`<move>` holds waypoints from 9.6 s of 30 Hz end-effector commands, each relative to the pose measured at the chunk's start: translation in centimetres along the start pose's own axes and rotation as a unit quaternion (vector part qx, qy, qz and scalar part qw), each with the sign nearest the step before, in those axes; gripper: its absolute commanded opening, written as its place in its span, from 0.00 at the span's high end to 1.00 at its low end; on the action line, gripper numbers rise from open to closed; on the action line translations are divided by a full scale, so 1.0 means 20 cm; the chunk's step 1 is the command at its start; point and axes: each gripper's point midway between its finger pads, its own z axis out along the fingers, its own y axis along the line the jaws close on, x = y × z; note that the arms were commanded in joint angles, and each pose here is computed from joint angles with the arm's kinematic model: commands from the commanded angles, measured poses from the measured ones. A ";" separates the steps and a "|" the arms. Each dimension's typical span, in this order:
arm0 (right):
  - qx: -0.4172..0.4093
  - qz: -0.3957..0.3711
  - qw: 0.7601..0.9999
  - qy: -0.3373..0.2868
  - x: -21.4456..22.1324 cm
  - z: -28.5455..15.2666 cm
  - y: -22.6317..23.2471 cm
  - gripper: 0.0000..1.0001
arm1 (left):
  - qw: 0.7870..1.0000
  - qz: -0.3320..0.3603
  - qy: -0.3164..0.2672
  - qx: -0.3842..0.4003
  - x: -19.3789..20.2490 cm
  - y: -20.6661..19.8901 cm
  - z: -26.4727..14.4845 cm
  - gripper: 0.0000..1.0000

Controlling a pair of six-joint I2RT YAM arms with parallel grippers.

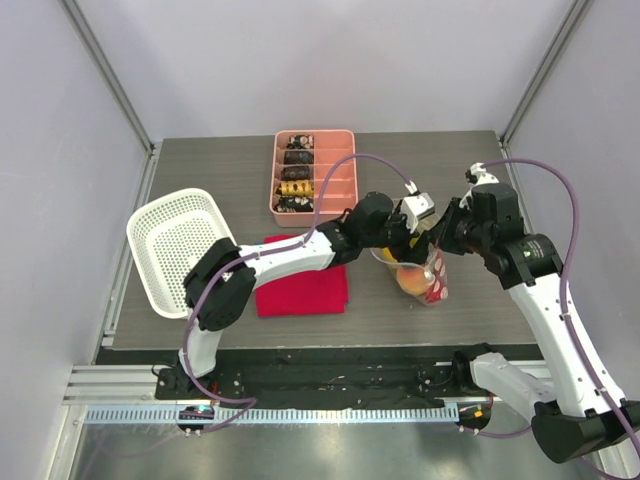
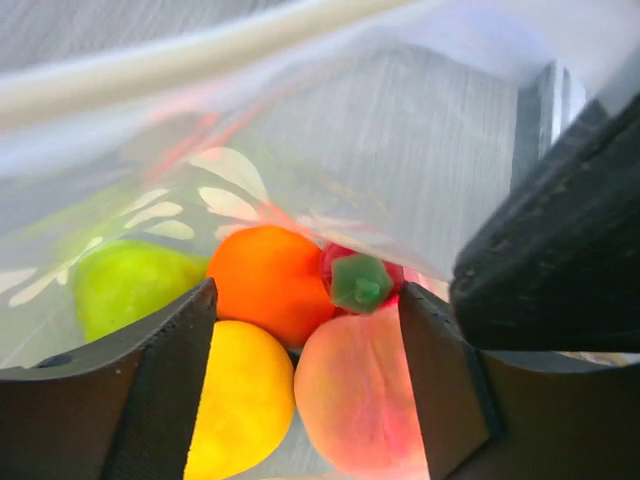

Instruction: Open the zip-top bag and remove the fake food

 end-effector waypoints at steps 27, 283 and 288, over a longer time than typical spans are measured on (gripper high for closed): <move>0.054 0.016 0.995 -0.085 -0.13 -0.04 -0.09 0.99 | 0.990 -0.026 -0.097 -0.099 -0.29 0.06 -0.17 1.00; 0.119 -0.339 0.930 0.083 0.56 0.22 0.15 0.10 | 0.624 -0.448 -0.067 -0.636 0.82 0.75 -2.30 0.00; 0.122 -0.339 0.930 0.079 0.57 0.25 0.14 0.26 | 0.721 -0.437 -0.110 -0.526 0.60 0.65 -2.14 0.05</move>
